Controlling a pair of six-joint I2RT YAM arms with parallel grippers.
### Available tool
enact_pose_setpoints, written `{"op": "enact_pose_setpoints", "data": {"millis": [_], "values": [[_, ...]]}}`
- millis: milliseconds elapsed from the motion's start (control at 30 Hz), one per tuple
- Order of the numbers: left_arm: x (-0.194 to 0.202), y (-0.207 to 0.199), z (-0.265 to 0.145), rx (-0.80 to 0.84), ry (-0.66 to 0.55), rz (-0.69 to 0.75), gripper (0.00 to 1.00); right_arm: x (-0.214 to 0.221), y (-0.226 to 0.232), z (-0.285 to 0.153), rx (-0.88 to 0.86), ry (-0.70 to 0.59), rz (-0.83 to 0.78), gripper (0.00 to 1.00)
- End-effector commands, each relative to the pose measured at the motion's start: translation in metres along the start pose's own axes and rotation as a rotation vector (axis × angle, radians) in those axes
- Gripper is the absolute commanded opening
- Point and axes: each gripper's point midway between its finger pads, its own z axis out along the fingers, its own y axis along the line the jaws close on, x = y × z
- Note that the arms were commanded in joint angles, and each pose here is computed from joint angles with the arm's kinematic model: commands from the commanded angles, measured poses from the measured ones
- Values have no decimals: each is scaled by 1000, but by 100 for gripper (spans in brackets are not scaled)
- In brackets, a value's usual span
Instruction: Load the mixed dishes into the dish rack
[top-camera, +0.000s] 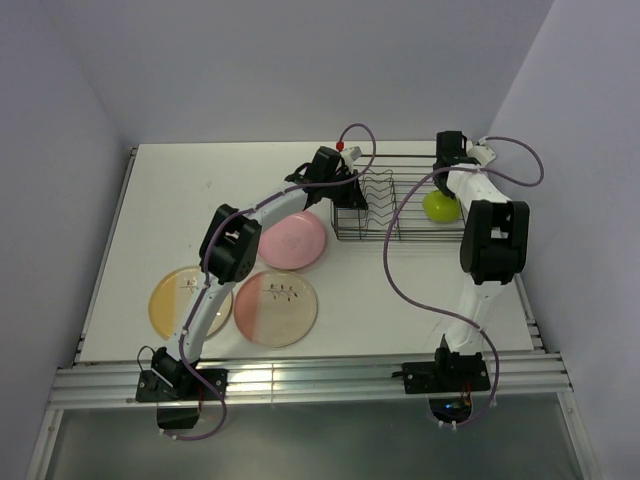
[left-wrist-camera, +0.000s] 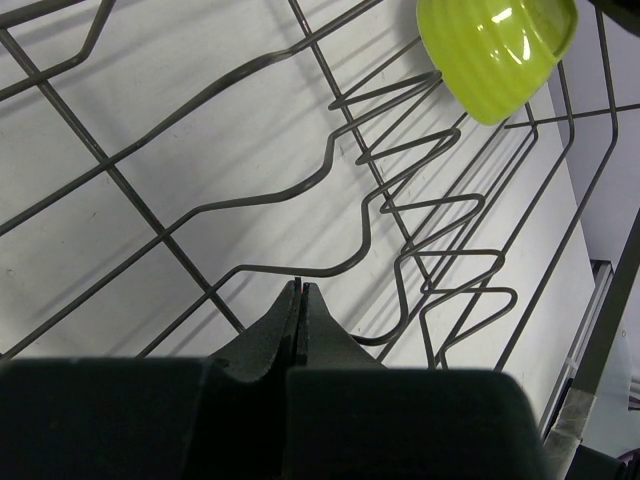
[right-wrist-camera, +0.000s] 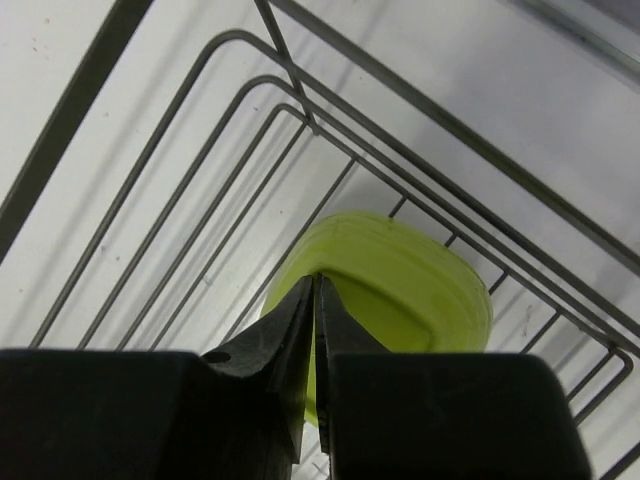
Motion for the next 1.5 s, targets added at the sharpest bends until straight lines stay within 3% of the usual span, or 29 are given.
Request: {"op": "enact_pose_setpoints", "data": {"millis": [0, 267, 833, 933, 1033, 1100, 1233, 1333, 1467], "values": [[-15, -11, -12, 22, -27, 27, 0, -8, -10, 9, 66, -5, -12, 11], [-13, -8, -8, 20, -21, 24, 0, -17, -3, 21, 51, 5, -17, 11], [-30, -24, -18, 21, -58, 36, 0, -10, -24, -20, -38, -65, -2, 11], [-36, -31, -22, 17, -68, 56, 6, -17, -23, -30, -71, -92, 6, 12], [-45, -39, -28, 8, -88, 72, 18, -30, -19, -42, -111, -129, 9, 15], [-53, -48, -34, 14, -106, 85, 22, -35, -15, -49, -133, -142, 5, 21], [-73, -62, -46, 18, -146, 109, 45, -49, -8, -68, -171, -172, 2, 28], [-89, -80, -60, 30, -177, 134, 57, -53, -1, -88, -206, -193, -9, 34], [-102, -97, -87, 8, -213, 155, 64, -44, 10, -126, -263, -203, -49, 41]]}}
